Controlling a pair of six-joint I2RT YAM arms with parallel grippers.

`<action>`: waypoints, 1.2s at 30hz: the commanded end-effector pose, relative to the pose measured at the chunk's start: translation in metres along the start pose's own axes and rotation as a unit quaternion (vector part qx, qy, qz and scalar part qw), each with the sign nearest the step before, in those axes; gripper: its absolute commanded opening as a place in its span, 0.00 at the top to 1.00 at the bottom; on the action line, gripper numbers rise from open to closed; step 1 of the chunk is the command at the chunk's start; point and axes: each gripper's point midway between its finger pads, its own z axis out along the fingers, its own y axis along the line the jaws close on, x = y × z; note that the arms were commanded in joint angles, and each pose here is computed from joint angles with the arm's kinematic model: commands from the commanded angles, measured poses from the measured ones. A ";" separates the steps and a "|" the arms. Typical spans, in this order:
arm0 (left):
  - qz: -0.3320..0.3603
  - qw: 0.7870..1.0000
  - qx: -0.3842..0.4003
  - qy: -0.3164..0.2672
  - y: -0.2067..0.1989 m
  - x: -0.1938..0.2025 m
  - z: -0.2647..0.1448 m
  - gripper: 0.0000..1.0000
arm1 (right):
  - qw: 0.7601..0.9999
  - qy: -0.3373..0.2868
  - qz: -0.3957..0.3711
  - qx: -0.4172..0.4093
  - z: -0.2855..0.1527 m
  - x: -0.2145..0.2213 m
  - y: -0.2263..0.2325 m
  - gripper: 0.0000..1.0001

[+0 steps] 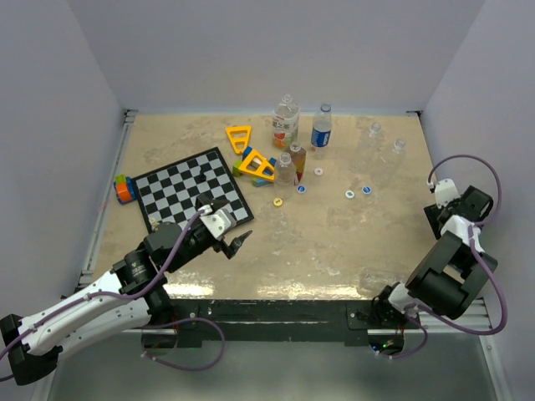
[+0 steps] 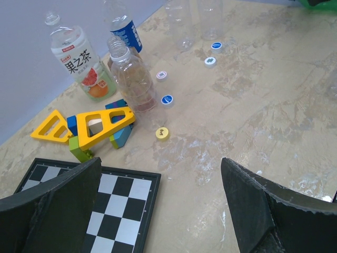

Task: Unscrew the bottle caps
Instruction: Pick up the plastic bottle at the center of the board.

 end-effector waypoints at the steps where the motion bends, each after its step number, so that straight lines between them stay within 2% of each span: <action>1: 0.003 1.000 -0.005 -0.014 0.002 -0.006 0.001 0.00 | 0.997 0.004 -0.006 0.073 -0.004 0.003 -0.025 0.22; 10: 0.004 1.000 -0.006 -0.015 0.003 -0.006 0.000 0.00 | 0.997 0.034 0.000 0.066 0.012 0.022 -0.012 0.22; 15: 0.004 1.000 -0.005 -0.013 0.002 -0.005 0.001 0.00 | 0.998 0.044 -0.001 0.044 0.020 0.030 0.001 0.25; 23: 0.004 1.000 -0.007 -0.013 0.003 -0.005 0.001 0.00 | 0.999 0.049 -0.018 0.001 0.026 0.036 0.019 0.52; 26: 0.005 1.000 -0.005 -0.011 0.002 -0.004 0.002 0.00 | 0.998 0.029 -0.049 -0.028 0.014 0.030 0.028 0.54; 30: 0.005 1.000 -0.005 -0.010 0.002 -0.003 0.002 0.00 | 0.988 -0.040 -0.108 -0.101 -0.009 0.007 0.050 0.55; 36: 0.005 1.000 -0.004 -0.008 0.001 -0.003 0.003 0.00 | 0.952 -0.122 -0.219 -0.177 -0.040 -0.020 0.083 0.53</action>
